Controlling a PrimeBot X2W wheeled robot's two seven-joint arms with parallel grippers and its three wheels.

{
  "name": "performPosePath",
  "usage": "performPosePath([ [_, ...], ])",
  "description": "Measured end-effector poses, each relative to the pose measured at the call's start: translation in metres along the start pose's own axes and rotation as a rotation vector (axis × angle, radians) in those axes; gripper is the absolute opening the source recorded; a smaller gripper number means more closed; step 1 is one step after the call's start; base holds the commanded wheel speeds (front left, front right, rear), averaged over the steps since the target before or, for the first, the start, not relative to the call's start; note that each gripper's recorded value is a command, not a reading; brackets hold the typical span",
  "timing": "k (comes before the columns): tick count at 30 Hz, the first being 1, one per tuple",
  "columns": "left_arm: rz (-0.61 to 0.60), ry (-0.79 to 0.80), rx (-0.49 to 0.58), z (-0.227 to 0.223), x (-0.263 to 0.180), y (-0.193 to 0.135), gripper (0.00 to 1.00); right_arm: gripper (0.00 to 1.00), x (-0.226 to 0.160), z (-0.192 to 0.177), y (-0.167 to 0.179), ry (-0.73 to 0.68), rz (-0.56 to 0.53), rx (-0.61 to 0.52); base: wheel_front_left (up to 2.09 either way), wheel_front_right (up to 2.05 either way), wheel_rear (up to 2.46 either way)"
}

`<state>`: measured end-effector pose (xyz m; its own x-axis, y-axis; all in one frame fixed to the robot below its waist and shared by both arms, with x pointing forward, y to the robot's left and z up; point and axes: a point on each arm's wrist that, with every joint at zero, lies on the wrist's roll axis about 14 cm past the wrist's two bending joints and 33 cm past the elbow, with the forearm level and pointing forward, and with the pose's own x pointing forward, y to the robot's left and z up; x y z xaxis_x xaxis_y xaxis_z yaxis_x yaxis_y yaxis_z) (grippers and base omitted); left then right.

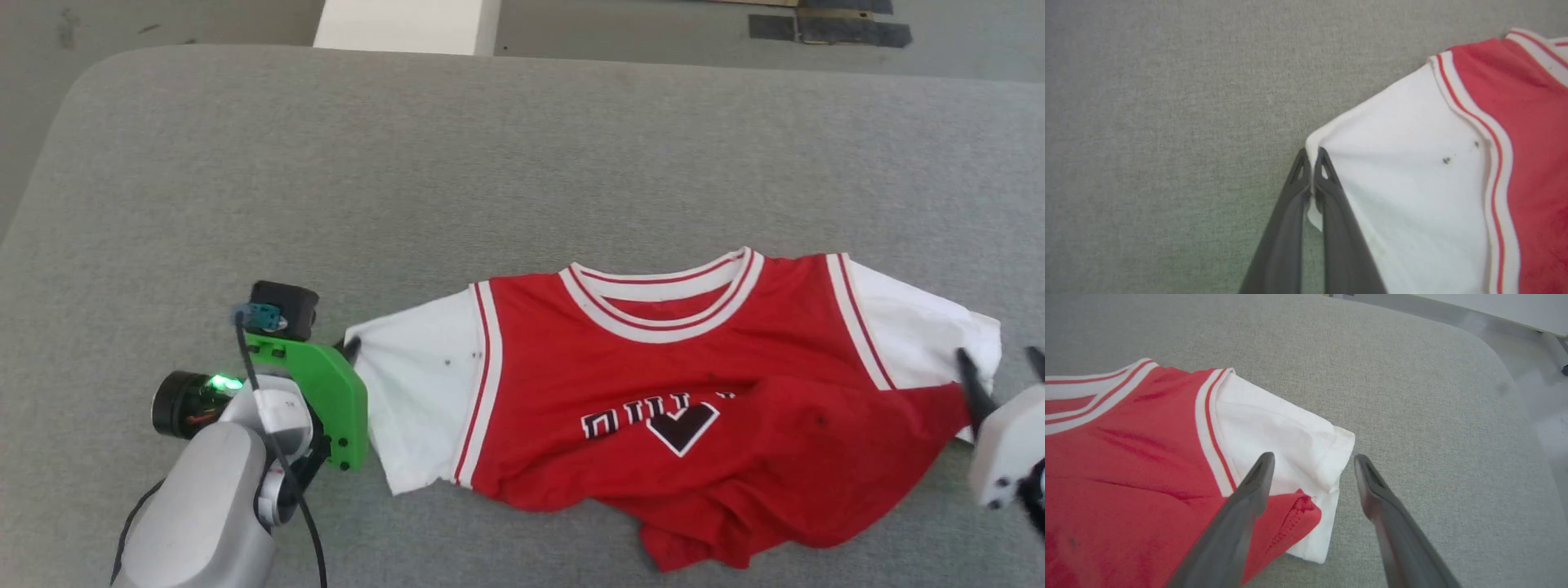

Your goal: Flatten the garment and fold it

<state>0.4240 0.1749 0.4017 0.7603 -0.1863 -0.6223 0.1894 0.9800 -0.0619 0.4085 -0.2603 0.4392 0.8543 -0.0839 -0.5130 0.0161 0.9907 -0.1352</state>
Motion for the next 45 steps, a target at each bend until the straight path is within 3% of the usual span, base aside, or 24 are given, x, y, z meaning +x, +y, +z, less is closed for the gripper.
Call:
performPosePath([
  [7,0.024,-0.181,-0.018,0.038,-0.034,-0.004,0.00,1.00,0.027,-0.001,-0.022,0.193,-0.013,-0.032,0.00,0.00,0.00],
  [11,0.001,-0.219,-0.011,0.048,-0.049,-0.017,0.00,1.00,0.050,-0.021,-0.025,0.330,-0.014,-0.041,0.00,0.00,0.00],
  [21,-0.018,-0.203,-0.015,0.046,-0.046,-0.023,0.00,1.00,0.080,-0.039,-0.016,0.402,0.006,-0.077,0.00,0.00,0.00],
  [22,-0.017,-0.201,-0.015,0.045,-0.045,-0.023,0.00,0.53,0.081,-0.040,-0.015,0.405,0.009,-0.078,0.00,0.00,0.00],
  [23,-0.016,-0.198,-0.016,0.044,-0.044,-0.022,0.00,0.19,0.083,-0.041,-0.014,0.409,0.015,-0.080,0.00,0.00,0.00],
  [24,-0.013,-0.195,-0.017,0.044,-0.044,-0.021,0.00,0.00,0.085,-0.040,-0.012,0.406,0.020,-0.090,0.00,0.00,0.00],
  [32,0.030,-0.275,-0.033,0.056,-0.053,-0.008,0.00,0.00,0.086,-0.002,-0.006,0.205,0.046,-0.122,0.00,0.00,0.00],
  [39,0.109,-0.491,-0.032,0.105,-0.092,0.014,0.00,0.00,0.050,0.111,-0.010,-0.175,0.058,-0.120,0.00,0.00,0.00],
  [45,0.130,-0.712,-0.013,0.157,-0.144,0.023,0.00,0.00,-0.012,0.187,-0.019,-0.470,0.031,-0.140,0.00,0.00,0.00],
])
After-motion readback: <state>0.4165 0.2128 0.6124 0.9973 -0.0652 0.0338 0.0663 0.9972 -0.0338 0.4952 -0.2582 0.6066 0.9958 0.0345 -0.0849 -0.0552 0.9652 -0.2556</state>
